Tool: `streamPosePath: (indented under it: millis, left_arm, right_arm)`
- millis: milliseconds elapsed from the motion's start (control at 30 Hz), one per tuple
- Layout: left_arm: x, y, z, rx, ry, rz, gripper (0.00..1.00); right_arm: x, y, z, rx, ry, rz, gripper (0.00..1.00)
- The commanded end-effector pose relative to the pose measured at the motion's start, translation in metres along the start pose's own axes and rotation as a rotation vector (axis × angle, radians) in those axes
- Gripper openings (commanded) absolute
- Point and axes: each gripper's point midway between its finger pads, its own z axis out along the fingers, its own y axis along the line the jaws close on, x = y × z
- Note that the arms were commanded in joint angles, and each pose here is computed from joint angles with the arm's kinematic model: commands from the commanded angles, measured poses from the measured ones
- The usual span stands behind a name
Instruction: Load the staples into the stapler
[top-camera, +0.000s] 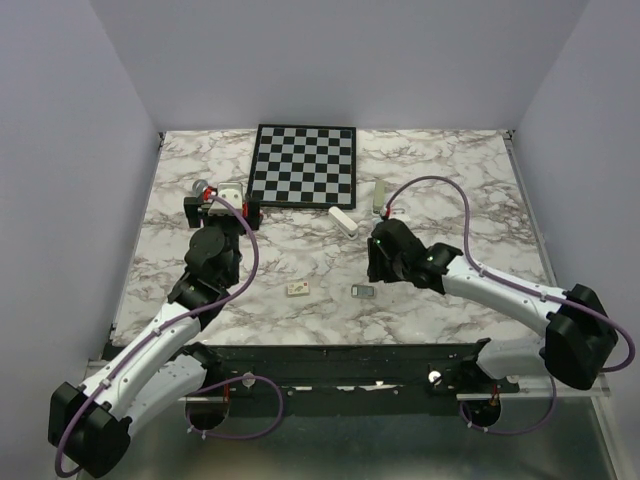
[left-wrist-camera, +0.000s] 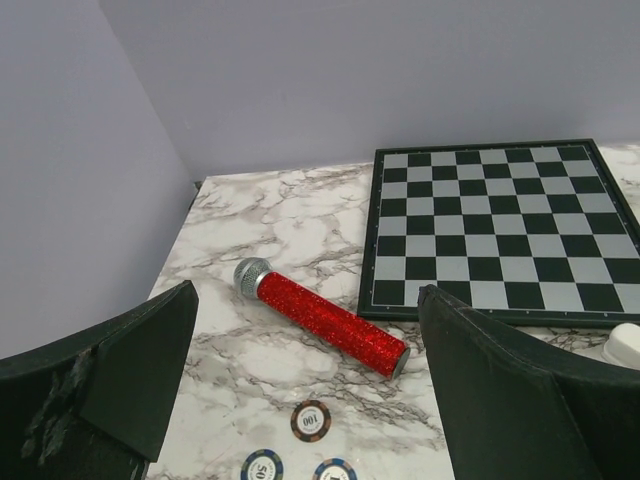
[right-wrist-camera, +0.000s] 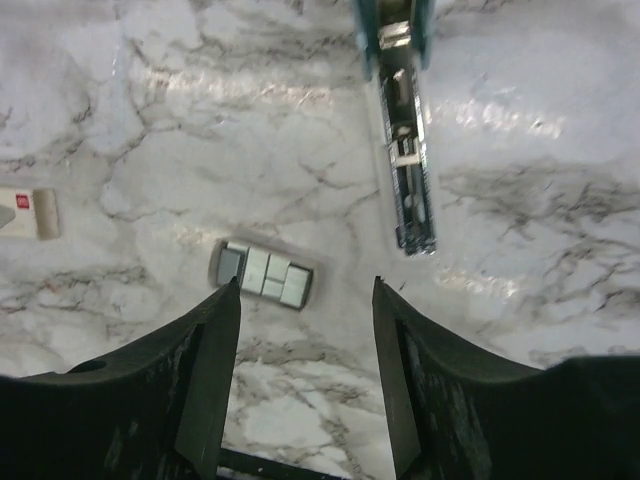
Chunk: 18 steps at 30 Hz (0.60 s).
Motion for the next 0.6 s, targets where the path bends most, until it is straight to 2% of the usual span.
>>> streamPosePath:
  millis: [0, 133, 300, 567]
  left_arm:
    - [-0.006, 0.003, -0.004, -0.014, -0.029, -0.022, 0.99]
    - [-0.008, -0.001, -0.006, 0.000, -0.036, -0.027, 0.99]
    - [-0.008, -0.006, -0.007, 0.014, -0.037, -0.024, 0.99]
    - [-0.009, -0.008, -0.009, 0.023, -0.042, -0.024, 0.99]
  right_arm:
    - [0.025, 0.010, -0.012, 0.057, 0.073, 0.117, 0.60]
    - [0.037, 0.015, -0.005, 0.126, 0.088, 0.128, 0.54]
    - [0.039, 0.022, 0.008, 0.131, 0.073, 0.161, 0.46]
    - [0.039, 0.028, 0.022, 0.134, 0.074, 0.166, 0.40]
